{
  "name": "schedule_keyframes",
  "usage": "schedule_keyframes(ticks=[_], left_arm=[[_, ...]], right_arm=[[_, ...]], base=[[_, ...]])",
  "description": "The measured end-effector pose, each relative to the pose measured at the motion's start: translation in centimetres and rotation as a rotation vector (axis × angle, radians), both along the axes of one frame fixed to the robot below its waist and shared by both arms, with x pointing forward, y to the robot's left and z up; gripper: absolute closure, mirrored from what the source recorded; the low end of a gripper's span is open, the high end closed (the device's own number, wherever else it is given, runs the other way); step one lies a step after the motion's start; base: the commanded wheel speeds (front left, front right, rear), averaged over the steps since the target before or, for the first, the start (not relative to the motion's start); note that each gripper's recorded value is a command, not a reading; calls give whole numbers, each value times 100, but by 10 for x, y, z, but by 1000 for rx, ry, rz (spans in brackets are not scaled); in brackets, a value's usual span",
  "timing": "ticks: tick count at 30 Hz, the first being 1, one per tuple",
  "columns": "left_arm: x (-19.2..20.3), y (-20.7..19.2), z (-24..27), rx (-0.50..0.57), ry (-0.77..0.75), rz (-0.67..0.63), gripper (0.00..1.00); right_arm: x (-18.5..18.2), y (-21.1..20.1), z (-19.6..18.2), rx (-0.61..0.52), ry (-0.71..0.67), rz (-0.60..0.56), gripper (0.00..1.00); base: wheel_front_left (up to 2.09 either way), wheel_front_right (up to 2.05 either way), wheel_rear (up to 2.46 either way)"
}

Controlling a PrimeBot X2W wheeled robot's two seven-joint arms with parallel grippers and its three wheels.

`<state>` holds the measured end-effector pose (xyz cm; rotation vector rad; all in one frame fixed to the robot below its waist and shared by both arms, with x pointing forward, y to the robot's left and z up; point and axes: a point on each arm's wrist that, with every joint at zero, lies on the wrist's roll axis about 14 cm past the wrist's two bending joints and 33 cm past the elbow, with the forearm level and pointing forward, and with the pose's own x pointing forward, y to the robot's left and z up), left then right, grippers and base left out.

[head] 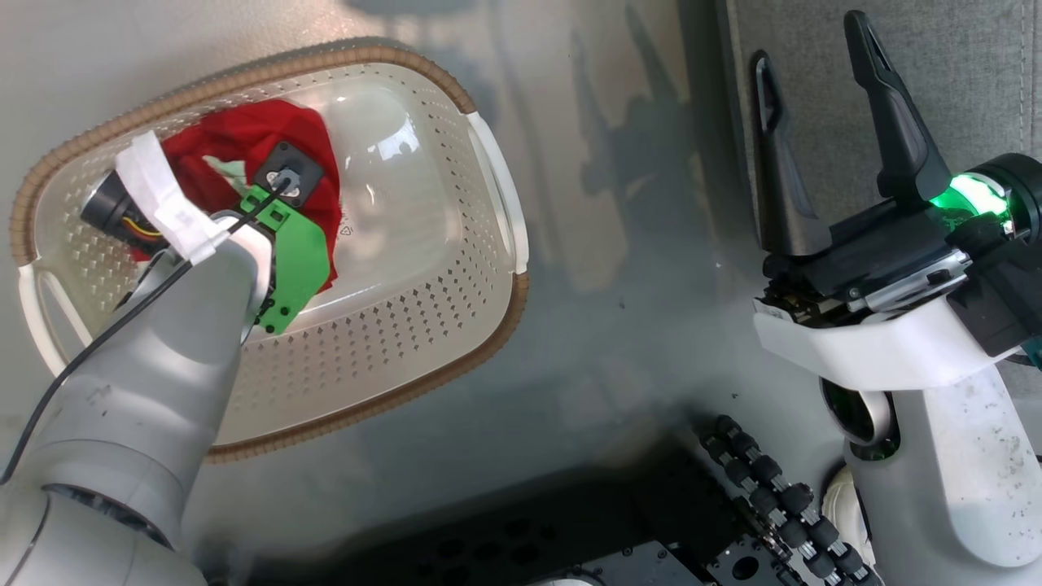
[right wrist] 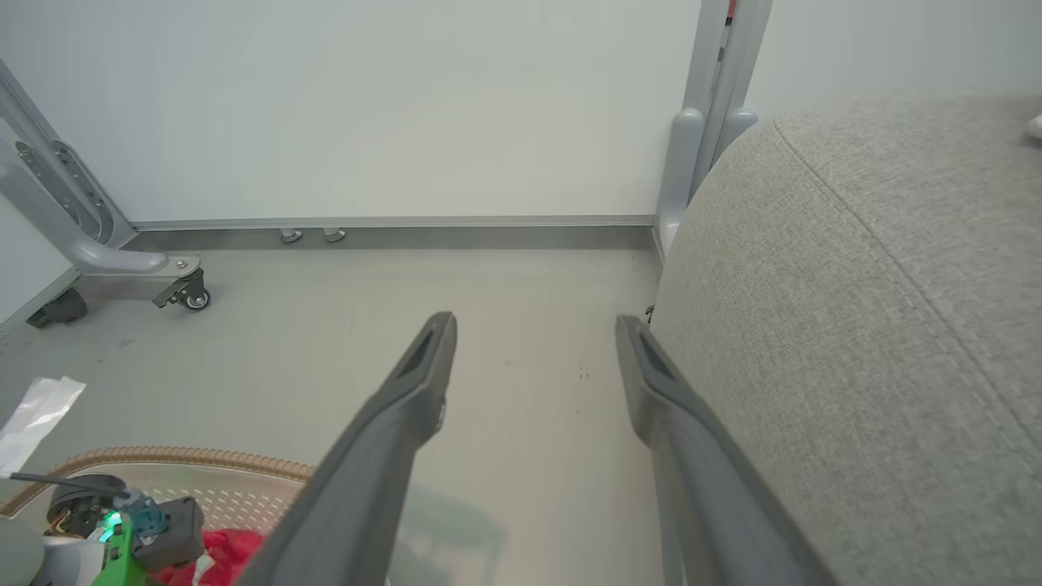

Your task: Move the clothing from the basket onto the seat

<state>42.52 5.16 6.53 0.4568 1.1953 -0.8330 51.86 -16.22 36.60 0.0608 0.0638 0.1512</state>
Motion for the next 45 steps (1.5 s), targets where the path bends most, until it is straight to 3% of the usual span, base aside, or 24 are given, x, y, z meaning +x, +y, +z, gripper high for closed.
schedule_keyframes(ticks=[8,29,45], left_arm=[[13,-36,35,-115,-85,2,100],[31,-65,168,-387,-352,83,100],[43,-79,313,-648,-618,197,100]], right_arm=[[0,2,18,10,-30,0,0],[-26,11,90,38,-118,7,0],[-67,19,142,62,-191,19,0]], base=[[0,0,0],[0,0,0],[0,0,0]])
